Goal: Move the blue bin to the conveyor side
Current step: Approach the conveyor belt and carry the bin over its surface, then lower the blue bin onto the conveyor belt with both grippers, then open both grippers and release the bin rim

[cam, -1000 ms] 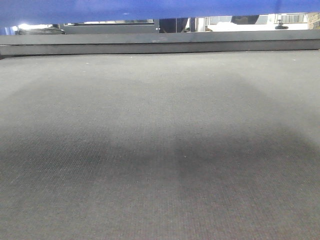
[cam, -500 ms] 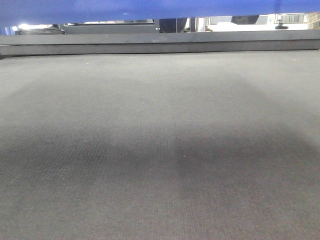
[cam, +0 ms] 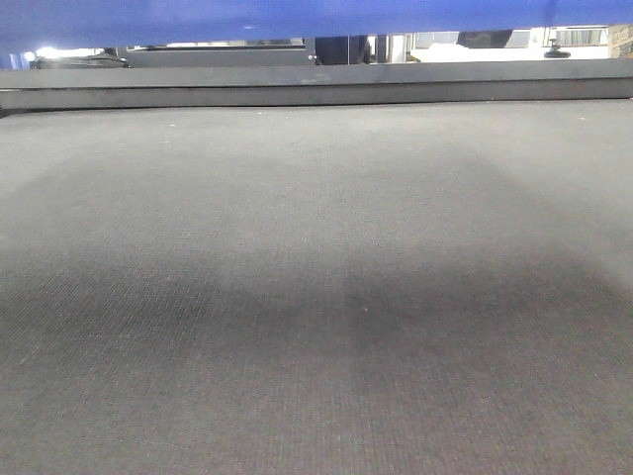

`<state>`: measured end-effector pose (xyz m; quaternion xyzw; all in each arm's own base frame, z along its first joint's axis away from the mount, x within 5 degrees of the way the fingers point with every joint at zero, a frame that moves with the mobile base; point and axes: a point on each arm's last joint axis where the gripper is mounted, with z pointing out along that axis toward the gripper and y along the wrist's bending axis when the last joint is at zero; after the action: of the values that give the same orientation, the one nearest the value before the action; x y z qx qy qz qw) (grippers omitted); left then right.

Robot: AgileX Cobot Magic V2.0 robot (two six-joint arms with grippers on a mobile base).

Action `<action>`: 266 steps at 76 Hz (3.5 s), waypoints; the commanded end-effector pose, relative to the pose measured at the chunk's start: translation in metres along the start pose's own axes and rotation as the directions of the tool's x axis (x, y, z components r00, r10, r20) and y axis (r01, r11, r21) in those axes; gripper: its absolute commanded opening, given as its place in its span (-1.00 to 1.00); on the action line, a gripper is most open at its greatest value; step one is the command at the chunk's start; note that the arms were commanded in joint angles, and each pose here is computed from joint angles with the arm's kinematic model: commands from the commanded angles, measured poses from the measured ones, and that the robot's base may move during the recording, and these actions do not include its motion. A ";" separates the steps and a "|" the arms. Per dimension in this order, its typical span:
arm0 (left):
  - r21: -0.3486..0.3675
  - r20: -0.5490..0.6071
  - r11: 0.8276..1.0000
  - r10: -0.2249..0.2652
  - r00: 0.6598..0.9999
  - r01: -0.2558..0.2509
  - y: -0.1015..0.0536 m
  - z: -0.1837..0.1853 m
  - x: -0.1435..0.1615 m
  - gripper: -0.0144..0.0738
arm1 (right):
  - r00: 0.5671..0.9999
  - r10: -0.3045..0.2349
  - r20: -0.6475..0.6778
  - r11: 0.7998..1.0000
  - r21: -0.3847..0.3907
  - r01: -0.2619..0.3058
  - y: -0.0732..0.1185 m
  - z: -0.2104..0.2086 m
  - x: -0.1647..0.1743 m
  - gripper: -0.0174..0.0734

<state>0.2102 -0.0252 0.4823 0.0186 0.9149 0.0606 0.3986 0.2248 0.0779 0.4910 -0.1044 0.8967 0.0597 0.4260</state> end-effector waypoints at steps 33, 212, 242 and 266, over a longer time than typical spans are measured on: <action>0.046 0.247 0.997 0.055 0.967 -0.068 -0.024 0.050 -0.047 -0.72 | 0.955 0.041 0.295 0.998 0.040 -0.055 -0.024 0.020 -0.037 -0.79; 0.152 0.470 0.988 -0.090 0.878 0.020 -0.002 0.021 0.185 -0.71 | 0.944 0.031 0.329 0.999 0.028 -0.043 -0.028 0.010 0.190 -0.81; 0.159 0.568 0.987 -0.115 0.815 0.029 0.004 0.011 0.239 -0.71 | 0.829 0.027 0.558 0.999 0.011 -0.039 -0.028 -0.016 0.274 -0.81; 0.160 0.582 0.987 -0.119 0.804 0.030 0.005 0.008 0.240 -0.71 | 0.770 0.027 0.637 0.999 0.005 -0.039 -0.028 -0.031 0.280 -0.81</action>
<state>0.0528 0.0005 0.3007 0.0305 0.7564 -0.0264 0.6529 0.0362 0.0066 0.2907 -0.0559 0.7127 0.0968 0.6926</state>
